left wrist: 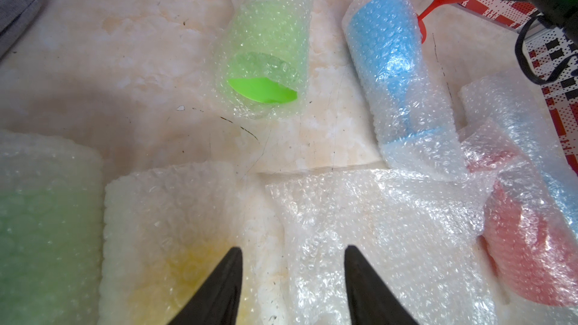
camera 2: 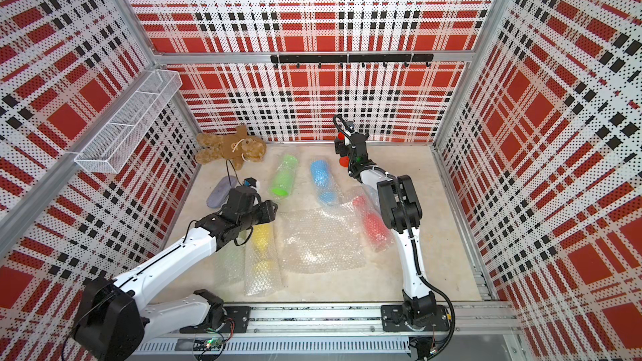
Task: Unpack wine glasses from bubble wrap
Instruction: Place the wine glass at the center of the board.
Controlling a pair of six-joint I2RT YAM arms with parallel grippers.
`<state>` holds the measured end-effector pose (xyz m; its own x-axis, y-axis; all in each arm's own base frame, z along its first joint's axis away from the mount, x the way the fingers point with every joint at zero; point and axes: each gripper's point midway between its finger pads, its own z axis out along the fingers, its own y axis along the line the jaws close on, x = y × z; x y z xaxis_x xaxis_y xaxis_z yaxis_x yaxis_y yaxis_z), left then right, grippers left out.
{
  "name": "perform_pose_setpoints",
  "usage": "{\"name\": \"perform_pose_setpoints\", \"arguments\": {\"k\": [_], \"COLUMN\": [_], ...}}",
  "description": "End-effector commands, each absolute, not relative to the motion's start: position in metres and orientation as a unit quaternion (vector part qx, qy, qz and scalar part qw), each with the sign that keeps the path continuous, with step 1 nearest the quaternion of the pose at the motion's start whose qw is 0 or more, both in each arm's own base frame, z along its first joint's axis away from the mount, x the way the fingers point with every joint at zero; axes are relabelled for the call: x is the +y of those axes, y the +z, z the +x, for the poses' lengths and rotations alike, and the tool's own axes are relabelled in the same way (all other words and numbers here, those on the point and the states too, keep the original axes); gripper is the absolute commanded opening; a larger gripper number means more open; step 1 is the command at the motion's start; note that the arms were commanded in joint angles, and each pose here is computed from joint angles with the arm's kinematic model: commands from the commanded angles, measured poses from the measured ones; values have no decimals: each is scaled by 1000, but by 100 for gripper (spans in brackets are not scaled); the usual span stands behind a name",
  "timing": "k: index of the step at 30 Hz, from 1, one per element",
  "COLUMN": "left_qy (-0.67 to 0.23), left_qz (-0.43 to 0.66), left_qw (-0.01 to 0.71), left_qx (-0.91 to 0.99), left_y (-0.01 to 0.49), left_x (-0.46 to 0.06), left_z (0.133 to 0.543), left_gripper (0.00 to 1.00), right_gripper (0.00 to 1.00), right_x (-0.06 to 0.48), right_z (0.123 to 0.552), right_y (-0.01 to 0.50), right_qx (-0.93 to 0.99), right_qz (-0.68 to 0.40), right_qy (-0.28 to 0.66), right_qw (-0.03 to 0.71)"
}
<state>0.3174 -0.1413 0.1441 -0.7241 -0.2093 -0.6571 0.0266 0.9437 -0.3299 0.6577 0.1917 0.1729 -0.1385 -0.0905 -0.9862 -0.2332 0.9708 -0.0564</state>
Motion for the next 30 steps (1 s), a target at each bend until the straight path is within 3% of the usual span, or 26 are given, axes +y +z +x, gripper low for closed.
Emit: {"name": "perform_pose_setpoints", "arguments": {"k": [1, 2, 10, 19, 25, 30], "left_qy": [-154, -154, -150, -132, -135, -138], "left_qz": [-42, -42, -42, -40, -42, -45], "left_qw": [378, 379, 385, 409, 424, 435], "left_qx": [912, 912, 910, 902, 895, 889], "left_y": [145, 146, 149, 165, 177, 196], "left_x": [-142, -142, -141, -136, -134, -133], "left_z": [319, 320, 319, 317, 316, 314], "left_gripper": [56, 56, 56, 57, 57, 57], "right_gripper": [96, 100, 100, 100, 98, 95], "right_x": [189, 187, 172, 164, 172, 195], "right_z": [658, 660, 655, 594, 541, 510], "right_y": [183, 188, 246, 363, 369, 326], "right_qx": [745, 743, 724, 671, 697, 793], "right_qz": [-108, -103, -82, -84, -107, -137], "right_qy": [56, 58, 51, 80, 113, 115], "right_qw": [656, 659, 683, 733, 700, 582]}}
